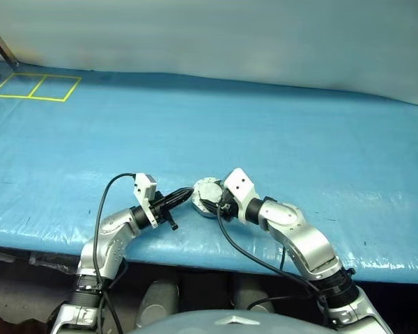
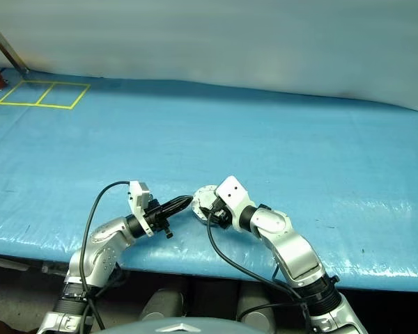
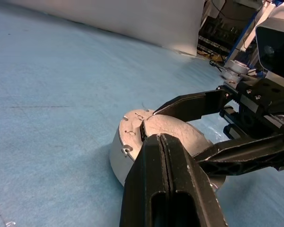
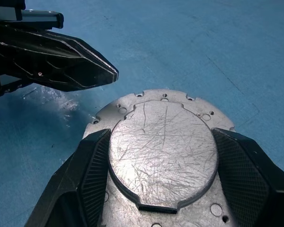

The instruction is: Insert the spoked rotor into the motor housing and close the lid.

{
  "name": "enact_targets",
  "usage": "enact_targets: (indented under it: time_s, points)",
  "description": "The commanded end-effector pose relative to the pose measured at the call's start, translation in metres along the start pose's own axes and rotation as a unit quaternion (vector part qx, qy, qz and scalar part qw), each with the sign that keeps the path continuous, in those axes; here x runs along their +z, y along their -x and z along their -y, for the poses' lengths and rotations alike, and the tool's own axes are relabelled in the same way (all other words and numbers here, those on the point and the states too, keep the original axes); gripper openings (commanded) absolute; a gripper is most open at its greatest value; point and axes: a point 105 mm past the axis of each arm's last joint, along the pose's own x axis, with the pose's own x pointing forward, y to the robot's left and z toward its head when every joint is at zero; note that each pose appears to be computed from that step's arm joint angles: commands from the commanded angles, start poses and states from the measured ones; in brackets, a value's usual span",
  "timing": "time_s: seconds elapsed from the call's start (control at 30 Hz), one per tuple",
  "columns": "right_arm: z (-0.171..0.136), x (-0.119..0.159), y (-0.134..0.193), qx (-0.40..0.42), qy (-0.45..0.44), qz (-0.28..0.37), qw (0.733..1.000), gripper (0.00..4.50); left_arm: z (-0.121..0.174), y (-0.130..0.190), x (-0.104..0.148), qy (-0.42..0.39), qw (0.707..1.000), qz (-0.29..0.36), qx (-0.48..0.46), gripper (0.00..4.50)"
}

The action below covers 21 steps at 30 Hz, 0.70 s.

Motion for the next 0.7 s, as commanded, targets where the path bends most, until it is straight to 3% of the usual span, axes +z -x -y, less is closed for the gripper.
enact_targets:
  time_s: [0.03,0.7]
  points:
    - [0.002,-0.022,0.002,-0.01,-0.015,-0.044,0.999,3.03,0.0,-0.002,-0.003,-0.015,1.0,-0.021,-0.003,0.0]
    - [-0.007,-0.018,0.002,0.006,-0.02,-0.032,0.999,3.03,-0.001,-0.007,-0.015,-0.011,0.999,-0.037,0.011,0.0]
